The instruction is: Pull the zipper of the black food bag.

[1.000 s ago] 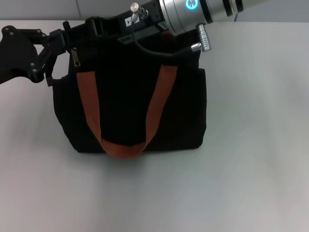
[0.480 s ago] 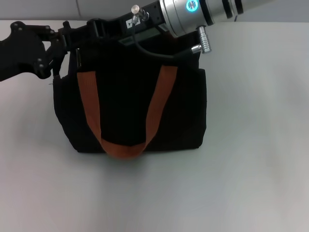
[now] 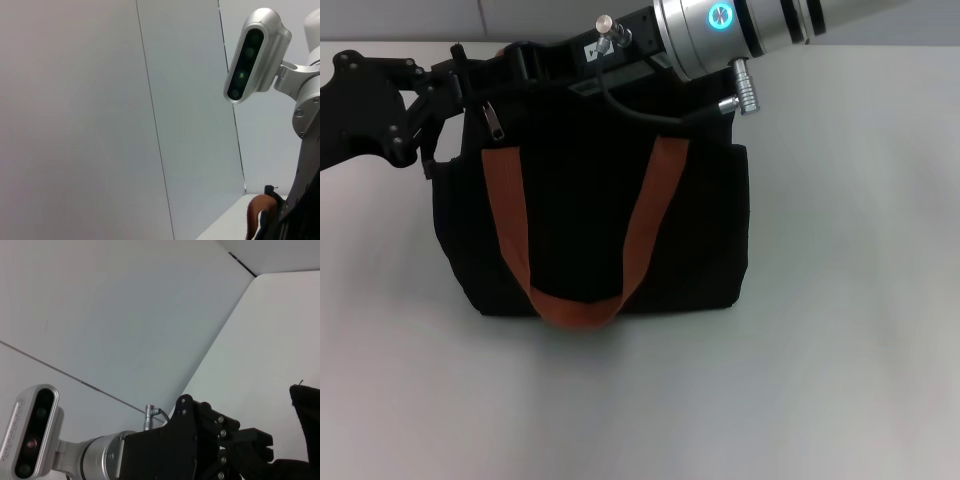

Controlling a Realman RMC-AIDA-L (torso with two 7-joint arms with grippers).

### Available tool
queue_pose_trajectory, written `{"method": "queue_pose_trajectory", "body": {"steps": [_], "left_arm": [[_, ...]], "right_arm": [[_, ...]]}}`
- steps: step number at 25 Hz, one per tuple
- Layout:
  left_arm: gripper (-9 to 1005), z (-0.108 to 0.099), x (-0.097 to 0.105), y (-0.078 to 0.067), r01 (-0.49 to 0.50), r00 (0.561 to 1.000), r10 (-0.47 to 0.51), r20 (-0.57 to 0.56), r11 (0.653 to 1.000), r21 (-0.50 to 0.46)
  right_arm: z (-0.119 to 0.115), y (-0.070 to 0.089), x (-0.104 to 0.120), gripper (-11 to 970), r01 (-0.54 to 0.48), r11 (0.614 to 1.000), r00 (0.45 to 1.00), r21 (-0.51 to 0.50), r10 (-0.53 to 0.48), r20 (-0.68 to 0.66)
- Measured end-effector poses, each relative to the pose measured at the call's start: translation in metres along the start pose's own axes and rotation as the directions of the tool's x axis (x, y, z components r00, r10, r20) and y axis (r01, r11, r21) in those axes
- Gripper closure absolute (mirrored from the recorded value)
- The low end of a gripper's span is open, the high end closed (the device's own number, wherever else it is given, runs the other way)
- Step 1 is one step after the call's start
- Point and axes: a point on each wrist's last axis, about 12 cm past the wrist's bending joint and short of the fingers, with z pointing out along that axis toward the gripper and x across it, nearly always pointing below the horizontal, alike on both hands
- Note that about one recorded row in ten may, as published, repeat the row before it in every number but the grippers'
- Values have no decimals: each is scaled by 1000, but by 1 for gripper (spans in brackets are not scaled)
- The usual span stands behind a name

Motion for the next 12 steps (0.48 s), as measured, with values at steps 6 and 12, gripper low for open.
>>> {"method": "queue_pose_trajectory", "body": {"steps": [6,12], "left_arm": [[930,-2,1,-1,-1,1000,1,-2,1000,-4],[927,-2,1,-2,-1,1000,1,2,1000,0]], "right_arm": [[0,0,0,298,2,1000,1000,0,-2,0],[1,0,-1,308,9,1000,1000,7,-9,-1]]}}
